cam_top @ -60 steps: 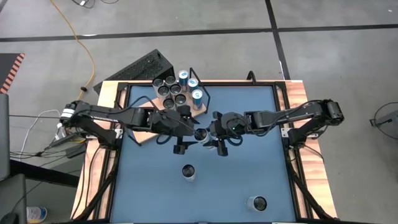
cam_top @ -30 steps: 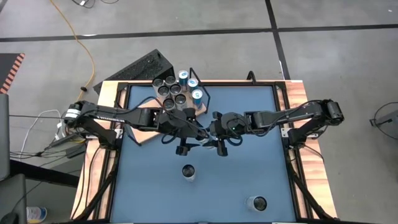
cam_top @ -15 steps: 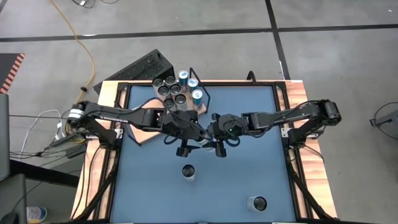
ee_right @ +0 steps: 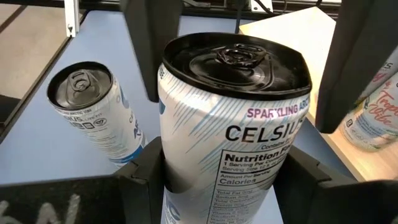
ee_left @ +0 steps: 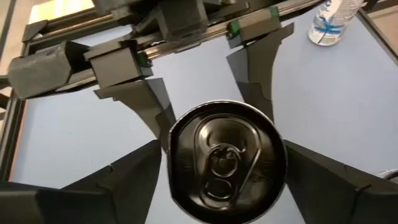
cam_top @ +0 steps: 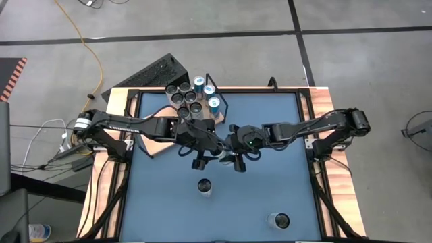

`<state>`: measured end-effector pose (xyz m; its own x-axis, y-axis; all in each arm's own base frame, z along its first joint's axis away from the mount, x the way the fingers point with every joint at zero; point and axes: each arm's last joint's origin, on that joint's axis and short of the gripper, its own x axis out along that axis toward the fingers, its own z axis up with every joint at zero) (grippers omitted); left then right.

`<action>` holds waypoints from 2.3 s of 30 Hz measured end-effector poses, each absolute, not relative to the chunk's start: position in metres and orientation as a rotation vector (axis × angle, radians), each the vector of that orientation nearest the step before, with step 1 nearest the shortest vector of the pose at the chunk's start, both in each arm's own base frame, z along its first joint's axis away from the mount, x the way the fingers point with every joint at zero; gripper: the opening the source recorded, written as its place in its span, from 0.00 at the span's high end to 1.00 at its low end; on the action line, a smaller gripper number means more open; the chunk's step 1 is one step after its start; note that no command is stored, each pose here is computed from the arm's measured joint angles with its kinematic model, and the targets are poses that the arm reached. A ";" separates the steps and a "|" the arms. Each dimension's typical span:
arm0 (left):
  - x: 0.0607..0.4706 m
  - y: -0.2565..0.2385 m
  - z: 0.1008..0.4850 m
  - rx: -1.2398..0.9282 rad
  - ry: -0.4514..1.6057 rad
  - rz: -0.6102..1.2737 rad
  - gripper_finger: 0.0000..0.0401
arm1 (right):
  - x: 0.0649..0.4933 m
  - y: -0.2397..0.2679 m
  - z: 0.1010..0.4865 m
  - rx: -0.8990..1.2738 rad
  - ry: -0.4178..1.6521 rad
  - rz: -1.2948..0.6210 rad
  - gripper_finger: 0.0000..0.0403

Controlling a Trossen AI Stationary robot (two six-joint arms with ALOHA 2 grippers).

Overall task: Place canned beverage on shelf
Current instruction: Put the top right white and blue soda can on the shelf

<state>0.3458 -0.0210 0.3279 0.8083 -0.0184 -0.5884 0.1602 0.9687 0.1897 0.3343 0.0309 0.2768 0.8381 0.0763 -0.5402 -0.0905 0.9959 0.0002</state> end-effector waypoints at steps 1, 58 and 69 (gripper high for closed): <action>0.346 -0.021 0.328 0.237 0.623 -0.099 0.26 | 0.334 0.031 0.277 -0.025 0.570 0.088 0.48; 0.178 0.005 0.457 0.019 0.927 0.463 0.37 | 0.272 0.027 0.283 0.020 0.945 0.005 0.19; 0.147 0.056 0.432 -0.049 1.019 0.604 0.35 | 0.272 0.027 0.282 0.007 0.953 0.010 0.19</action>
<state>0.1468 0.0565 0.4322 0.3769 0.4504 -0.8094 -0.4946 0.8367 0.2353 0.2721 0.0270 0.2821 0.5795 0.0114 -0.8149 -0.0050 0.9999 0.0104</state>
